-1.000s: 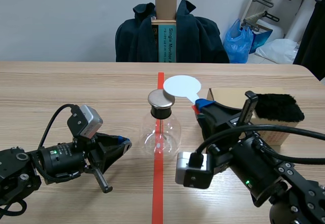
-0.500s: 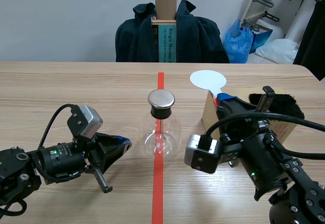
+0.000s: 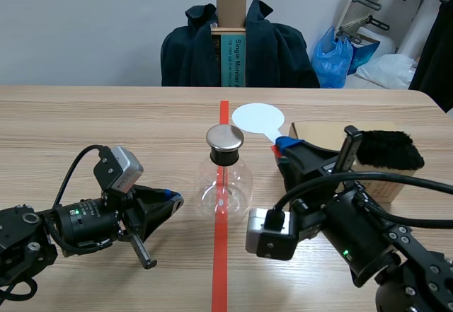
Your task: Do the electroscope experiment.
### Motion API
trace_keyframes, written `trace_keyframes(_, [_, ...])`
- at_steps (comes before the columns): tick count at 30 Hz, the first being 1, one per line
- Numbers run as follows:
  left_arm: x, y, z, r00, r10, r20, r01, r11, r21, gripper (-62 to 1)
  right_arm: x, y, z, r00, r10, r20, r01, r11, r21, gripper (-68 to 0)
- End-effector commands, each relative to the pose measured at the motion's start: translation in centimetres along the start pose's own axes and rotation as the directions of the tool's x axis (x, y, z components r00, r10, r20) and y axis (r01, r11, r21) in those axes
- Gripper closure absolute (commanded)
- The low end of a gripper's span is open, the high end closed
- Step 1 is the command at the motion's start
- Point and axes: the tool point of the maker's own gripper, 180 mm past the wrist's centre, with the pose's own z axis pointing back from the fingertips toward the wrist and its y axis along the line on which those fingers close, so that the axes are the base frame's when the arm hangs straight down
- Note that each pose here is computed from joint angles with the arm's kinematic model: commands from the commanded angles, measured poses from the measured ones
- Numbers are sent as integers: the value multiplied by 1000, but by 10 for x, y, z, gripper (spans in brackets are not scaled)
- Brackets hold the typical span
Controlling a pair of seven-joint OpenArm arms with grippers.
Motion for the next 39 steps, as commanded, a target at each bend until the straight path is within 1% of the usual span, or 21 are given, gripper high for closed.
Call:
trace_keyframes(1, [11, 1, -2, 999, -9, 38, 9, 1000, 0, -28, -1, -13, -3, 999, 25, 26, -24, 999, -42, -7])
trace_keyframes(6, [11, 1, -2, 999, -9, 38, 9, 1000, 0, -28, 17, -12, -2, 992, 29, 122, -24, 999, -42, -7])
trace_keyframes(10, [11, 1, -2, 999, -9, 38, 9, 1000, 0, -28, 25, -12, -1, 985, 31, 169, -24, 999, -42, -7])
trace_keyframes(14, [11, 1, -2, 999, -9, 38, 9, 1000, 0, -28, 28, -12, 0, 983, 37, 182, -30, 999, -42, -7])
trace_keyframes(24, [11, 1, -2, 999, -8, 38, 9, 1000, -1, -28, 28, -11, 0, 982, 41, 184, -34, 999, -42, -7])
trace_keyframes(27, [11, 1, -2, 999, -8, 38, 9, 1000, -1, -28, 27, -11, -1, 983, 41, 178, -34, 999, -42, -7])
trace_keyframes(31, [11, 1, -2, 999, -8, 38, 8, 1000, 0, -28, 20, -12, -2, 989, 39, 142, -33, 999, -42, -7])
trace_keyframes(34, [11, 1, -2, 999, -8, 38, 8, 1000, 0, -28, 12, -12, -3, 994, 37, 98, -33, 999, -42, -7])
trace_keyframes(39, [11, 1, -2, 999, -8, 38, 8, 1000, 0, -28, -5, -13, -3, 999, 33, 0, -33, 999, -42, -7])
